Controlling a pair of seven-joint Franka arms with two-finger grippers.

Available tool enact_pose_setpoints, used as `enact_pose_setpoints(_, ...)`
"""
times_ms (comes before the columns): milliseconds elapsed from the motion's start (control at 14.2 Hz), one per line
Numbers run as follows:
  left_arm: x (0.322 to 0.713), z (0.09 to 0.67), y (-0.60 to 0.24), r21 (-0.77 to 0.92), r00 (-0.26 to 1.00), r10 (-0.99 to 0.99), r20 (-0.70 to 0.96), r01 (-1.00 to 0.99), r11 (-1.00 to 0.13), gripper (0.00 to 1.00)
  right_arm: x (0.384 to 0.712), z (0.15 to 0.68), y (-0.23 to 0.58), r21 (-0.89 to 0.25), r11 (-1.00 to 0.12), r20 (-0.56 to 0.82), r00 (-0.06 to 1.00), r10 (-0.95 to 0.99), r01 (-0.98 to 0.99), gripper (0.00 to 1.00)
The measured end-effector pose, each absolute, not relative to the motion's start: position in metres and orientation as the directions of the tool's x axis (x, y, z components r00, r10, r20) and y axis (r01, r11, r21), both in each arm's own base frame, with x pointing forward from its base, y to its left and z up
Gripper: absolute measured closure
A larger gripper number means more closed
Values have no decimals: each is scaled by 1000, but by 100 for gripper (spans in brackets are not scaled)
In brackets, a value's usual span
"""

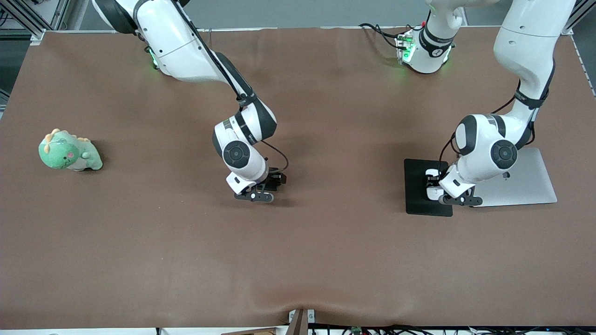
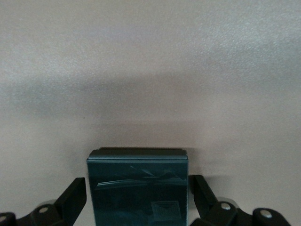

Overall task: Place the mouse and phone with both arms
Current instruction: 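Lower the mouse onto the pad and open the left gripper, then raise the left gripper away while the right gripper carries the phone toward the toy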

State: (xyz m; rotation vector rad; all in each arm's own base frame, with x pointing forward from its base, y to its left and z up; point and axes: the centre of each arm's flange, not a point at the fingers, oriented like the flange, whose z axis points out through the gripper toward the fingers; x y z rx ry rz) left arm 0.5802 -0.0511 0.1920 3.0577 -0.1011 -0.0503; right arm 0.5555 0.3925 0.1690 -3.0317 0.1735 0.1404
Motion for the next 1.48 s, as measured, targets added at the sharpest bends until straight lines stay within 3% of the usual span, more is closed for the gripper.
enact_pose_setpoints(141,590,200,-52,77,997,-76,-5,-75,-994,15,555,169,393,-92,-989,-95,990,-106,-114,5)
enact_pose_setpoints(211,596,207,-52,77,997,-76,6,-76,-994,4,556,169,392,-87,-990,-94,990,-103,-111,13)
enact_pose_setpoints(282,602,216,-52,78,997,-77,5,-77,-994,0,557,175,392,-89,-990,-94,990,-104,-112,19)
enact_pose_setpoints(423,613,251,-51,81,996,-81,-27,-79,-994,0,558,176,391,-89,-989,-91,990,-106,-114,19)
enact_pose_setpoints(705,621,377,-35,75,992,-75,-97,-68,-995,0,573,183,362,-51,-988,-138,981,-139,-147,19)
enact_pose_setpoints(1128,585,537,-31,71,990,-82,-112,-75,-995,0,607,244,270,-34,-985,-231,960,-156,-168,19)
enact_pose_setpoints(1480,555,609,-44,62,993,-76,-94,-70,-996,0,612,241,148,-31,-992,-263,958,-112,-125,19)
